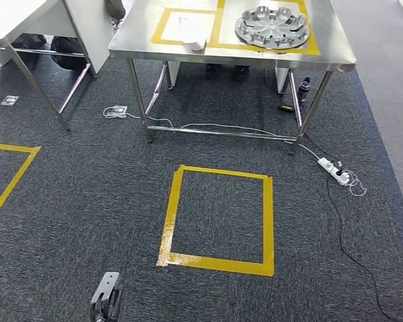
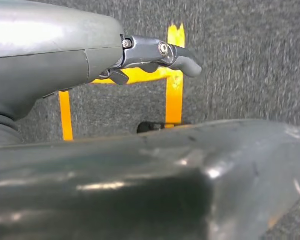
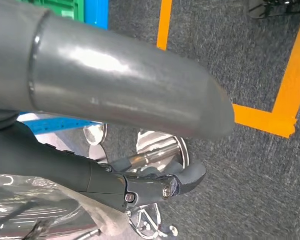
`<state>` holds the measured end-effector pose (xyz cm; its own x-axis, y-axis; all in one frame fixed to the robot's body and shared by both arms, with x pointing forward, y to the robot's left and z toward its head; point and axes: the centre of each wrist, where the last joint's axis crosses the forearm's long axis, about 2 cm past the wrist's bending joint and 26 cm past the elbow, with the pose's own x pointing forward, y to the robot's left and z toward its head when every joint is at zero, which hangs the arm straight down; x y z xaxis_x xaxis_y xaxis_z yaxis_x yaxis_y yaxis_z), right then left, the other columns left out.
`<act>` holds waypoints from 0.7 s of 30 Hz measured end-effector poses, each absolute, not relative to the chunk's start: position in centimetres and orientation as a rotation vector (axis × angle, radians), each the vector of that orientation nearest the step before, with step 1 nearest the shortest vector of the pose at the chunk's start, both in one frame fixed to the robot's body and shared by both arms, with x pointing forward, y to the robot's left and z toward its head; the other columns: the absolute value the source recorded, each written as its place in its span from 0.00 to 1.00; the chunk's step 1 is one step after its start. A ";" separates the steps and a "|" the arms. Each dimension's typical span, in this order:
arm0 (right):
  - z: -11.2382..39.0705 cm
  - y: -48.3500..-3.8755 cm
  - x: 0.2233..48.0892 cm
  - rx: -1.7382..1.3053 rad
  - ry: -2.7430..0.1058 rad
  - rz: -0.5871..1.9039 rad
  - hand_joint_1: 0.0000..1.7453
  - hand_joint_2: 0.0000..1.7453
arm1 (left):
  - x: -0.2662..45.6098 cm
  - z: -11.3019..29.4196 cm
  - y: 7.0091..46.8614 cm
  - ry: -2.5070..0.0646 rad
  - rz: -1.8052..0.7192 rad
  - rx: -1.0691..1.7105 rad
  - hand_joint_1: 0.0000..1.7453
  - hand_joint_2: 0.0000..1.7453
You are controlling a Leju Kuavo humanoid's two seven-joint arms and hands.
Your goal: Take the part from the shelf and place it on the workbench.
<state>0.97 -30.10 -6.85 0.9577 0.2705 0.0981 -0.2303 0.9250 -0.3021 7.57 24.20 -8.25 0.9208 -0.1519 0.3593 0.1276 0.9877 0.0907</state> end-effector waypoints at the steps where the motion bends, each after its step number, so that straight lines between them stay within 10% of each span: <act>1: -6.8 -30.1 1.0 -0.294 -0.140 0.260 0.00 0.00 | 7.6 -8.2 24.2 -0.374 -0.143 0.066 0.00 0.00; 21: -6.7 -30.0 0.8 -0.295 -0.141 0.269 0.00 0.00 | 7.0 -8.4 24.6 -0.360 -0.137 0.088 0.00 0.00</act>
